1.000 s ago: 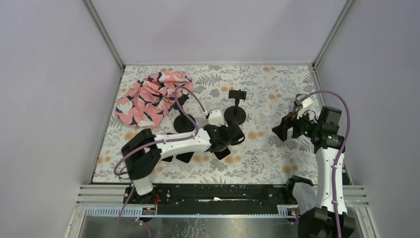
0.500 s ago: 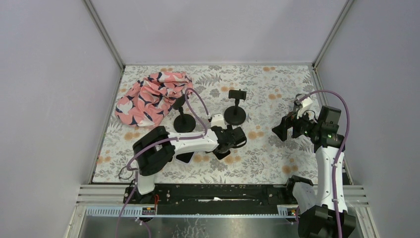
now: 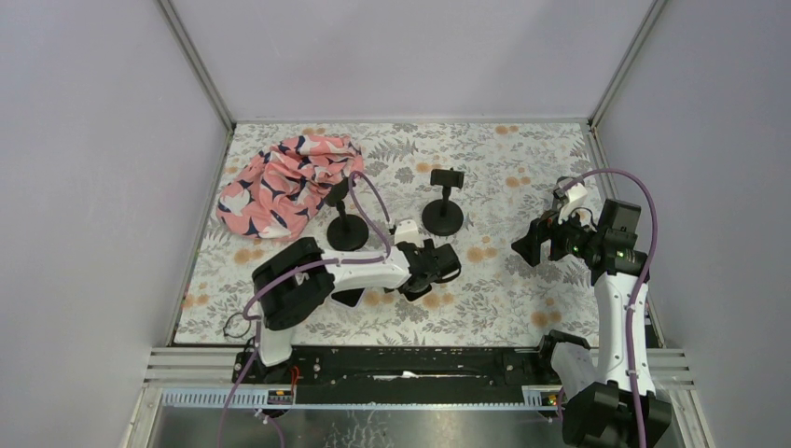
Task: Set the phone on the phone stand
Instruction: Pick up the phone at the center of the board.
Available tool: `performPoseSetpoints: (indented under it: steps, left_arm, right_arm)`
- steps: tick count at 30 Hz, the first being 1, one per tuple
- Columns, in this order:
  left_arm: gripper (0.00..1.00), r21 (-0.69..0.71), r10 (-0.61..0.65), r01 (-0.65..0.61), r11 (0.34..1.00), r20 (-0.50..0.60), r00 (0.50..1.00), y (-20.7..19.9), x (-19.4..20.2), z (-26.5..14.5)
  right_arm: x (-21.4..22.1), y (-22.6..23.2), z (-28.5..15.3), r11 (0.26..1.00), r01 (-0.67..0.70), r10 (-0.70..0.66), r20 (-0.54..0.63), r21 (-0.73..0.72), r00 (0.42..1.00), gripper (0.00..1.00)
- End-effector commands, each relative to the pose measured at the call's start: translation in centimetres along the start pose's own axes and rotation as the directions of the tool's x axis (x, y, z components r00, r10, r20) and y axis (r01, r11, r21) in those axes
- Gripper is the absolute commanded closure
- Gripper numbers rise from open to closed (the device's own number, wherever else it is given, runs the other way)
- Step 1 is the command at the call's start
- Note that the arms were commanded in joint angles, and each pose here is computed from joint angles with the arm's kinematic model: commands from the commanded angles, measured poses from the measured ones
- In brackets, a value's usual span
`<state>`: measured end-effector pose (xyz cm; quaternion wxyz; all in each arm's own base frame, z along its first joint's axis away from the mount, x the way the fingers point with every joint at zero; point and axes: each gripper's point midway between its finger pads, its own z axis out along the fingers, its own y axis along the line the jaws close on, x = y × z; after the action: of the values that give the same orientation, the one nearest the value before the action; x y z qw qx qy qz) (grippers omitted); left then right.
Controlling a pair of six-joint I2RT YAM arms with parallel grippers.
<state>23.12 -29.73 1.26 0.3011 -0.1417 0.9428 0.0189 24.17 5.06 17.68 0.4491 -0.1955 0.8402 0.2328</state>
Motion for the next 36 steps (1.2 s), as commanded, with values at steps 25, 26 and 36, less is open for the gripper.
performPoseSetpoints:
  steps: [25,26,36]
  left_arm:
    - [0.64,0.142,0.143,-0.158,0.977,0.112,0.983,-0.9,-2.6,-2.6]
    - [0.64,0.158,0.151,-0.171,0.973,0.134,0.979,-1.4,-3.3,-3.3]
    - [0.73,0.454,0.207,-0.326,0.829,0.291,0.934,-6.7,-5.7,-9.2]
  right_arm:
    - [-1.1,2.0,0.0,0.992,-0.02,0.023,0.026,-0.128,0.999,0.0]
    - [-1.2,2.4,0.0,0.988,-0.028,0.033,0.031,-0.154,0.999,0.0]
    - [-3.6,4.6,0.3,0.928,-0.176,0.211,0.074,-0.329,0.975,0.0]
